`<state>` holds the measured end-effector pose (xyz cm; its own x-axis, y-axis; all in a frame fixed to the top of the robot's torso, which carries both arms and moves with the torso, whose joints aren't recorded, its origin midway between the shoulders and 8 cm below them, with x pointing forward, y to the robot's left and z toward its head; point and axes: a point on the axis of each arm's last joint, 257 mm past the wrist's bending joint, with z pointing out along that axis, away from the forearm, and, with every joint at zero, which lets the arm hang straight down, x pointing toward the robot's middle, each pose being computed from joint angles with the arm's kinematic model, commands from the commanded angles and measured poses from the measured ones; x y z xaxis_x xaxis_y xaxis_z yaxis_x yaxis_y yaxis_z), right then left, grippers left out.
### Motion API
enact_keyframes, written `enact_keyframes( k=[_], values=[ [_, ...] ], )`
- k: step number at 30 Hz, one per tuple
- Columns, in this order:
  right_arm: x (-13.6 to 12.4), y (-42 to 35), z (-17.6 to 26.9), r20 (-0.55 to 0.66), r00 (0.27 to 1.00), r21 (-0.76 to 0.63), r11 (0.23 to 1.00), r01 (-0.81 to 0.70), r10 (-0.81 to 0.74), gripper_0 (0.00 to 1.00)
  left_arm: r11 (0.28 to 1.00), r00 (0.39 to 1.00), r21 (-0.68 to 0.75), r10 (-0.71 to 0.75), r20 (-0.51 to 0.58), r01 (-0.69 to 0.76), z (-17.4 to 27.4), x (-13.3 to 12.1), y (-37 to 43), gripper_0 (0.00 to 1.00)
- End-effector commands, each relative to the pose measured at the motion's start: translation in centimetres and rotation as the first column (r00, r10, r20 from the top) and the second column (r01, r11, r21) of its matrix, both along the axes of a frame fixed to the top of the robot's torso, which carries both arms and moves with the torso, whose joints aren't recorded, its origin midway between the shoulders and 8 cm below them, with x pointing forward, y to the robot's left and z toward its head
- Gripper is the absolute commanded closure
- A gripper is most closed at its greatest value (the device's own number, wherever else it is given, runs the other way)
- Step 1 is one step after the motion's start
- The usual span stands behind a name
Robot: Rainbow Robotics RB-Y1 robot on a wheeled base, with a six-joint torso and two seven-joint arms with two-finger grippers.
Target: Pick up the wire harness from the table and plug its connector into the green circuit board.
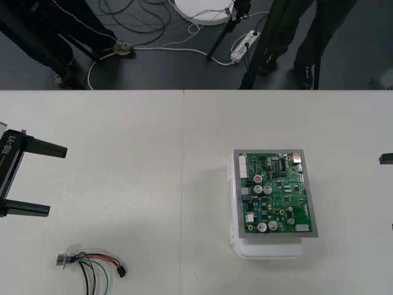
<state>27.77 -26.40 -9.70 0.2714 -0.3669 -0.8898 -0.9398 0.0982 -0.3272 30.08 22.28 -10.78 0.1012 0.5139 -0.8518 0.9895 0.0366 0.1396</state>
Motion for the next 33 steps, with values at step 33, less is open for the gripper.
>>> enact_keyframes(
  k=[33],
  values=[
    [1.8,0.9,-2.6,0.053,0.996,0.242,0.967,-0.080,0.070,0.00,0.830,0.992,0.555,0.104,-0.070,-0.048,-10.7,-6.4,5.1,0.00]
  ],
)
